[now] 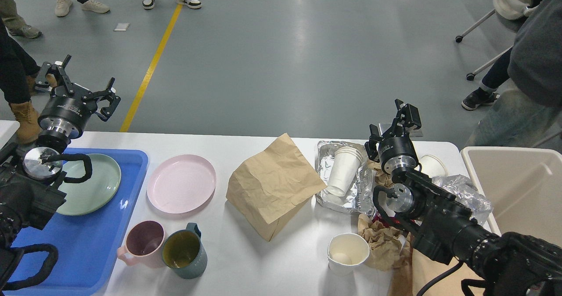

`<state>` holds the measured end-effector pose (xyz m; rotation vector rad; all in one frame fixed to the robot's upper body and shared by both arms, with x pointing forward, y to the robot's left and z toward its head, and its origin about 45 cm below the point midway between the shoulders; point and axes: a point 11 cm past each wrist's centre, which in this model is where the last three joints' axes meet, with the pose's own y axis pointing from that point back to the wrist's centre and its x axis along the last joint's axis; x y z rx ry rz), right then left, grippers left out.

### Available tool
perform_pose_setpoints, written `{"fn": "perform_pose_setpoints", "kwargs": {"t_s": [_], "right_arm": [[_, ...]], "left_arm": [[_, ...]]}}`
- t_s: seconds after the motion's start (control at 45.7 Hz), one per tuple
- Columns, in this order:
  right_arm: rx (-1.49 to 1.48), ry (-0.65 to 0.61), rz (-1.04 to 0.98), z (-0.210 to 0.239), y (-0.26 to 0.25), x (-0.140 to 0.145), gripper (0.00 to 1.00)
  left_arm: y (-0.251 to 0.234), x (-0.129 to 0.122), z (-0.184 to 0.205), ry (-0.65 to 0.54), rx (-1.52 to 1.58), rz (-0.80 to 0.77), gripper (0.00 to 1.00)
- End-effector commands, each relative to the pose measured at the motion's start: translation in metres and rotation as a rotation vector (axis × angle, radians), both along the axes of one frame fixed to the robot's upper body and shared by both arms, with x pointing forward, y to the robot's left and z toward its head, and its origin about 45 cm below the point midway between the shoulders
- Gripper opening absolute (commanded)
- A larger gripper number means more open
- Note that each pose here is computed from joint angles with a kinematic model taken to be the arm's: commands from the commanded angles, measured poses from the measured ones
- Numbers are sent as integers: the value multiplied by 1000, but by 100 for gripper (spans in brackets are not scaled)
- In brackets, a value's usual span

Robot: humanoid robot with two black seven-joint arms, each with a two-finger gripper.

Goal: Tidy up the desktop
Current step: 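Move the left gripper over the purple-pink mug near the tray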

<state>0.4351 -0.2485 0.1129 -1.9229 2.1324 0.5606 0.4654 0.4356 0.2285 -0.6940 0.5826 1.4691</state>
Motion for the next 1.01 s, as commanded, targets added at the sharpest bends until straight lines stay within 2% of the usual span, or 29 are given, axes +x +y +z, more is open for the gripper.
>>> {"fn": "perform_pose_setpoints", "kwargs": {"t_s": [0.0,0.612,0.787,0.984], "right_arm": [[0,0,0,0,0,0,100],[0,-1,-1,0,0,0,100],[0,0,0,0,0,0,100],[-1,0,1,0,0,0,100]], "left_arm": [[-4,1,-1,-2,-7,-4,97],[-32,5,-15,29,-12,-70,97],[-4,1,-2,120,253,-139,97],[0,6,14,224,569,-264,97]]}}
